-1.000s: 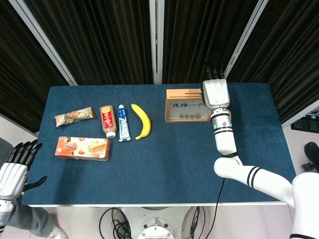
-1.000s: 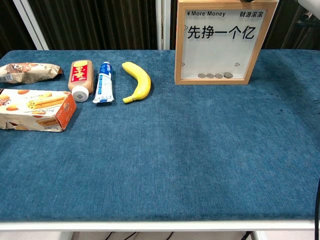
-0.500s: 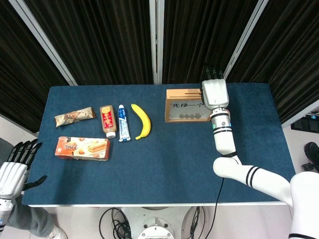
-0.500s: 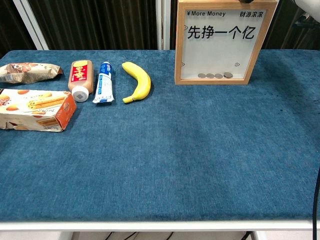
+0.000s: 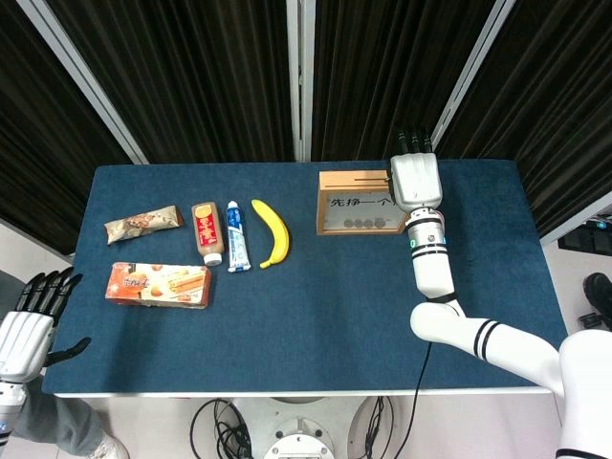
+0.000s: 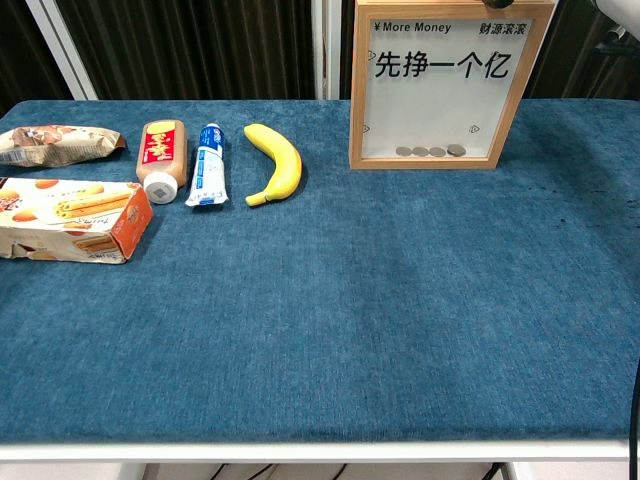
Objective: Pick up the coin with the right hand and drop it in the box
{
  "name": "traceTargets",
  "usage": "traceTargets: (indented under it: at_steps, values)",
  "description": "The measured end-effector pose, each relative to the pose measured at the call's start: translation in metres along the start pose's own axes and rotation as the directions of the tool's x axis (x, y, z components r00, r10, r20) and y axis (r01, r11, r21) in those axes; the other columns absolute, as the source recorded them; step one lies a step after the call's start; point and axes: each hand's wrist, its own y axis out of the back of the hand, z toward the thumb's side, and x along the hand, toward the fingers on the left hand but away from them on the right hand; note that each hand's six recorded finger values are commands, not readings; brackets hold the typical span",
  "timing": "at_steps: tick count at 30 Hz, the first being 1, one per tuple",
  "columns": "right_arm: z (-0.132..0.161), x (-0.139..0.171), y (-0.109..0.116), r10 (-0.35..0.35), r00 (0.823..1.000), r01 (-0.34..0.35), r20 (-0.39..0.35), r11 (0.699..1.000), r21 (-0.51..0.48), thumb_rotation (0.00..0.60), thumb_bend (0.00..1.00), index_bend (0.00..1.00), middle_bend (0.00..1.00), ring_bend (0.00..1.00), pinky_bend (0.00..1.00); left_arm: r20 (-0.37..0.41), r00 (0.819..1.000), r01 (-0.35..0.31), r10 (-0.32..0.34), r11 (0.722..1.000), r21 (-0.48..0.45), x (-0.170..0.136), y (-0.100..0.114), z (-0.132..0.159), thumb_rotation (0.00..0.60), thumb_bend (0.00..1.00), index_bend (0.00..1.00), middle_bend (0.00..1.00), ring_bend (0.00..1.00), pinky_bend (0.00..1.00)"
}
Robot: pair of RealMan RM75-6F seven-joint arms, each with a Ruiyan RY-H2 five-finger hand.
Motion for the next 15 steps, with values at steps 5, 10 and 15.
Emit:
traceTargets:
  at_steps: [5,10,15]
  values:
    - [0.0004,0.0001,-0.0009,0.007,1.0,-0.007,-0.003,1.0,0.0,0.6,0.36,0.45,0.0,0.0,0.0,0.001,1.0,0.0,0.0,1.0,-0.001,0.0005,0.0001,0.0003,0.6,0.15,0.01,0.0,0.0,0.0]
    - [-0.0011,0.0,0.0006,0.012,1.0,-0.012,-0.004,1.0,-0.006,0.6,0.34,0.07,0.0,0.0,0.0,-0.001,1.0,-0.001,0.001,1.0,-0.002,0.0001,0.0003,-0.0003,0.6,0.15,0.01,0.0,0.0,0.0]
    - [-0.0033,0.0005,0.0032,0.014,1.0,-0.014,-0.007,1.0,-0.017,0.6,0.33,0.0,0.0,0.0,0.0,0.001,1.0,-0.002,0.002,1.0,-0.001,0.0002,0.0001,0.0001,0.6,0.15,0.02,0.0,0.0,0.0]
